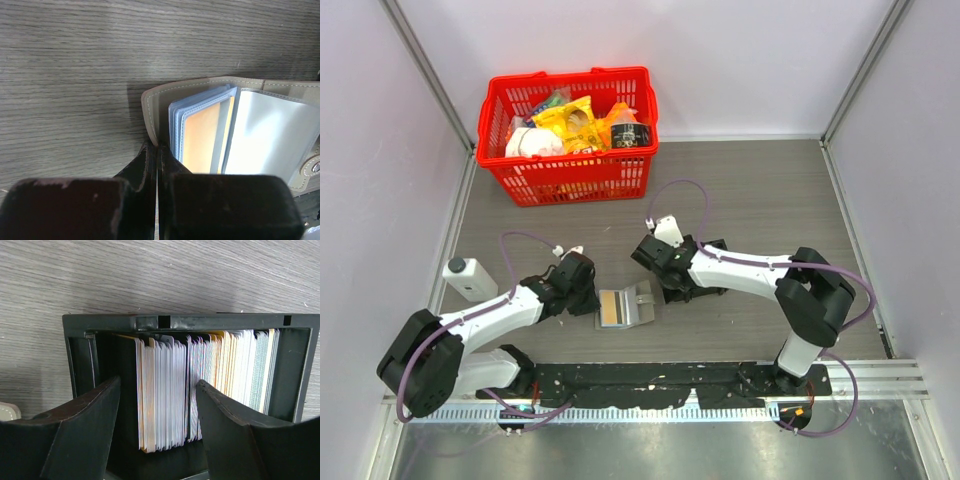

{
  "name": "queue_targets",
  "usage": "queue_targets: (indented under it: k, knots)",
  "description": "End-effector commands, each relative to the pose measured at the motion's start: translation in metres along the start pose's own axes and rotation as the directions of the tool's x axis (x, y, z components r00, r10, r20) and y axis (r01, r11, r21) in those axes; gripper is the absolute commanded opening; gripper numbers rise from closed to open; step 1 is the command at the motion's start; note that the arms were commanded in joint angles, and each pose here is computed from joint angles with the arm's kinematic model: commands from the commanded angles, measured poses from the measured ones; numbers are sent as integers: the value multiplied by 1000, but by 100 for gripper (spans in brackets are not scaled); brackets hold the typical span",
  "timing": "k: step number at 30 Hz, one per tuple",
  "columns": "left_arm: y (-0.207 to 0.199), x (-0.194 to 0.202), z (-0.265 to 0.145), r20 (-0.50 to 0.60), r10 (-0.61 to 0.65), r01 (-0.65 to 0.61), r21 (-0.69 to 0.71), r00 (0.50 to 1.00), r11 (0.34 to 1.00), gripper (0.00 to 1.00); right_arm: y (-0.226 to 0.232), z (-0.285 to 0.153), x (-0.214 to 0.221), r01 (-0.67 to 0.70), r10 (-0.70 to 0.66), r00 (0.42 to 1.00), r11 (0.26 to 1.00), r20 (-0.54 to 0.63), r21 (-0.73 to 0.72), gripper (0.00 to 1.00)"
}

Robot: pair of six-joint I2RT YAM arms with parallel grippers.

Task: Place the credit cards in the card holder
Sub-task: Pick up the credit card from the storage box.

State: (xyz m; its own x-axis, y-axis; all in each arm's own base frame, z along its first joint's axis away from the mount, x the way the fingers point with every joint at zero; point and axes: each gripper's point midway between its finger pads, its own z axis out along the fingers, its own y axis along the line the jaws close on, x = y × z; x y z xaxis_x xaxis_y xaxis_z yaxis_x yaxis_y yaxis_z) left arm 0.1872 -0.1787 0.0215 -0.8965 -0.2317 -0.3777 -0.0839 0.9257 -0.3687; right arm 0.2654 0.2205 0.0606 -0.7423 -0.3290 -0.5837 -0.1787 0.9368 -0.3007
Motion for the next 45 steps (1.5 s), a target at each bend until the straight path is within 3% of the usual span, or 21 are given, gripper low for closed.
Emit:
queue_targets:
  k: [1, 16, 38, 45]
  knots:
    - [1, 4, 2, -10, 25, -25, 6, 1000, 1000, 0, -17, -4, -4, 22, -24, 1000, 995, 18, 94, 67]
    - [2, 4, 3, -13, 29, -29, 0, 1000, 1000, 0, -26, -24, -18, -10, 6, 998, 998, 65, 67, 52]
    - [6, 8, 8, -29, 31, -31, -14, 999, 999, 0, -4, -24, -13, -11, 15, 999, 997, 50, -72, 4]
    - [6, 7, 8, -26, 29, -29, -15, 999, 999, 0, 2, -16, -7, -4, 7, 999, 996, 31, -92, 3]
